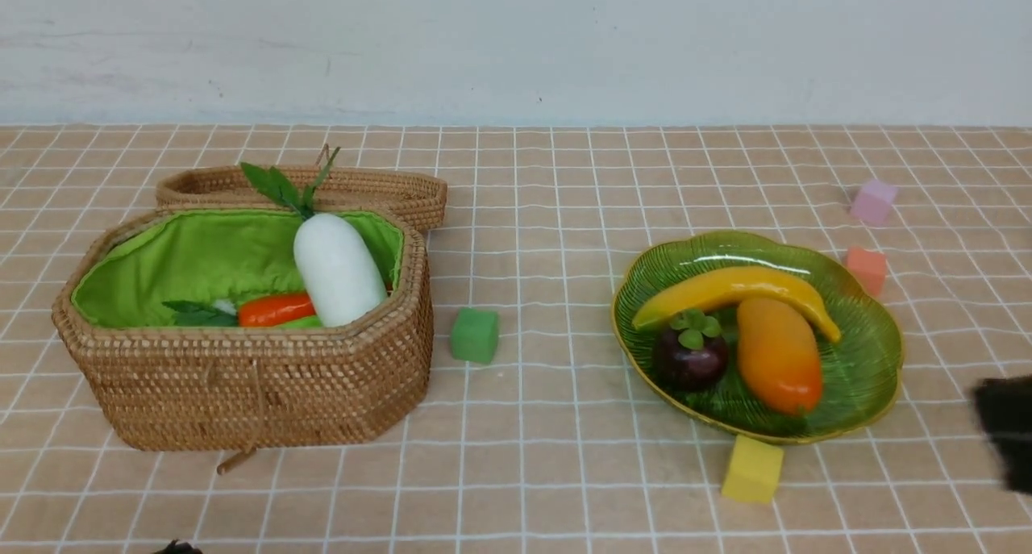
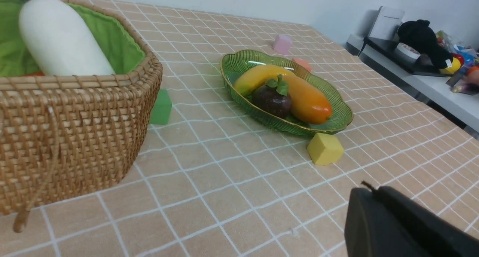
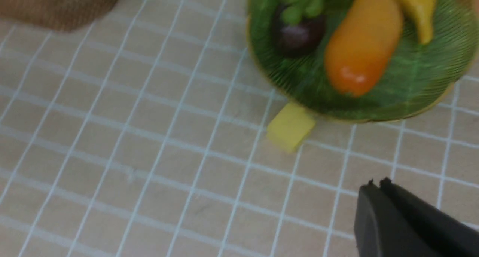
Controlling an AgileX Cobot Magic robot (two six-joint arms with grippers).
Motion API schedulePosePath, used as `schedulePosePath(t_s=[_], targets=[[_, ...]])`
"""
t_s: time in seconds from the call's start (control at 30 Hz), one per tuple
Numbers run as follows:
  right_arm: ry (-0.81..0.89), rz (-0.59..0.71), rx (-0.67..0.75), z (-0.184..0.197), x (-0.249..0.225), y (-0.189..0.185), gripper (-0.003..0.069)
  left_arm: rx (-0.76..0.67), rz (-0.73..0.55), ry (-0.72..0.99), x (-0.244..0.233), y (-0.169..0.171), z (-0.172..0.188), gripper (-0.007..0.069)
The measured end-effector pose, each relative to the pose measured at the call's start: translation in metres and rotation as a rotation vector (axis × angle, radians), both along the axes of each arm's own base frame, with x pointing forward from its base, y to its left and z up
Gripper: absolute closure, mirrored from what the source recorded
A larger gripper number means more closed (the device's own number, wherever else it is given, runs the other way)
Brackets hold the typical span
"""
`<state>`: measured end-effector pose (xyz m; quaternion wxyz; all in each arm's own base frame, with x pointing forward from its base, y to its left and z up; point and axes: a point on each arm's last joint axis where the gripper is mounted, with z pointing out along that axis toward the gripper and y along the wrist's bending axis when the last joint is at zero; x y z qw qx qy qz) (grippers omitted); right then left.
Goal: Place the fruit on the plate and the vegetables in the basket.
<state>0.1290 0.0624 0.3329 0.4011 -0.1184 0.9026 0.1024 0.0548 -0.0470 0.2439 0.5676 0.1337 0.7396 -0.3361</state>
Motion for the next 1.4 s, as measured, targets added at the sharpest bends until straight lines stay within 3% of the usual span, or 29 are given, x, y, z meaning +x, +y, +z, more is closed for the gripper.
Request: schedulePosePath(t_s=[0.07,0.2,0.47,1.4], targets=[[-0.14,-0.119,0.068,-0.03,-0.023,-0.03,0.0667,0.001,0.0,0.001,0.0,0.0,0.0,0.0618],[-0.299,-0.269,0.057,-0.091,-0.055,-0.055,0.0667,0.001,0.0,0.001,0.0,0.0,0.0,0.0617],[-0.409,-0.364,0.068,-0.155,-0.074,-0.063,0.0667,0.001,0.0,0.001,0.0,0.0,0.0,0.0613],[-0.419,-0.374,0.061,-0.159,-0.077,-0.064,0.066,0.002,0.0,0.003,0.0,0.0,0.0,0.0606]])
